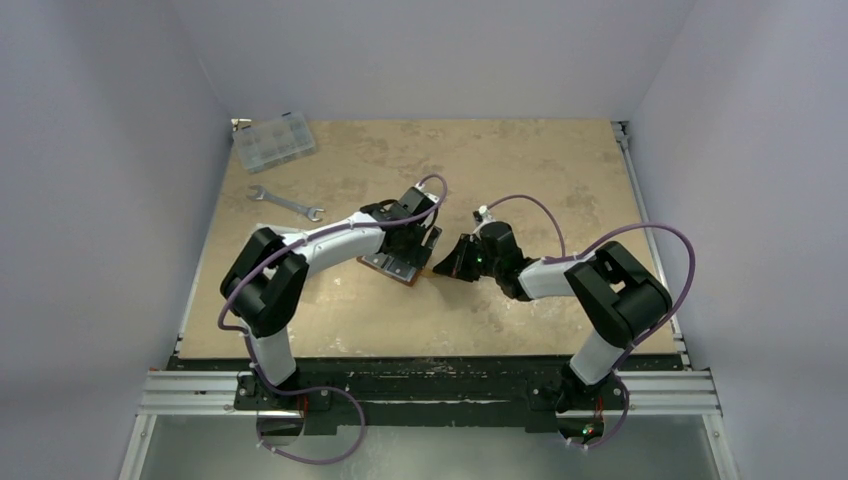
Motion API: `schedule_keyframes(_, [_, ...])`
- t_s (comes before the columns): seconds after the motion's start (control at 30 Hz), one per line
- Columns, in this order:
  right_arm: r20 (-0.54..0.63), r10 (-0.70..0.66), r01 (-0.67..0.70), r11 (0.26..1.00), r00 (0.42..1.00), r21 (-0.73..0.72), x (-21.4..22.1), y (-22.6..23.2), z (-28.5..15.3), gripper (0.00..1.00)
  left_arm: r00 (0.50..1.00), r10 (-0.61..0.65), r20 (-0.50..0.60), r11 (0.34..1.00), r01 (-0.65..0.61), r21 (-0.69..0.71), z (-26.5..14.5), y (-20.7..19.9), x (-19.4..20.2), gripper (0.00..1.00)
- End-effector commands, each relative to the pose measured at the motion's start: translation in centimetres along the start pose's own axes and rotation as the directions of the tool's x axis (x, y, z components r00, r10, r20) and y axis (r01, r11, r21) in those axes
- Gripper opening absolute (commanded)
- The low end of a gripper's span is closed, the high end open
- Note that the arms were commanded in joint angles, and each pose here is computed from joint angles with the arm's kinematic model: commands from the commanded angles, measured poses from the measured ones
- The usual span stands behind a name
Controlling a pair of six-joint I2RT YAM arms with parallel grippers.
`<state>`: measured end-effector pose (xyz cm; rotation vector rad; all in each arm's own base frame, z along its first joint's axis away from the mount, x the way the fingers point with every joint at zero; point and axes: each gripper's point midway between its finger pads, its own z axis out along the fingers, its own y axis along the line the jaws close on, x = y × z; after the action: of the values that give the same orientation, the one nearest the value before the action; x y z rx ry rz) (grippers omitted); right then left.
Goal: Put the credit cards into the card holder
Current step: Open the card holder at the center of the board.
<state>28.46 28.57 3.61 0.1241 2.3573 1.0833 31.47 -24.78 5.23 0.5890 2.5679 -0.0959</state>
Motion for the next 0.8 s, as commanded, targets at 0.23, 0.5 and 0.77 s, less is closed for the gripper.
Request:
schedule_keyframes(0.23, [0.085, 0.001, 0.005, 0.998, 0.996, -0.065, -1.8, 1.9, -0.3, 0.0, 0.997, 0.074, 0.005, 0.989, -0.073, -0.126, 0.0, 0.6, 0.2, 0.72])
schedule_keyframes(0.5, [0.09, -0.006, 0.012, 0.998, 0.996, -0.067, -1.8, 2.0, -0.5, 0.0, 0.997, 0.074, -0.015, 0.99, -0.076, -0.12, 0.6, 0.4, 0.7, 0.73])
schedule_keyframes(0.77, [0.096, -0.011, 0.017, 0.997, 0.995, -0.069, -1.7, 1.9, -0.8, 0.0, 0.997, 0.082, 0.018, 0.975, -0.076, -0.207, -1.1, 2.1, -0.5, 0.65])
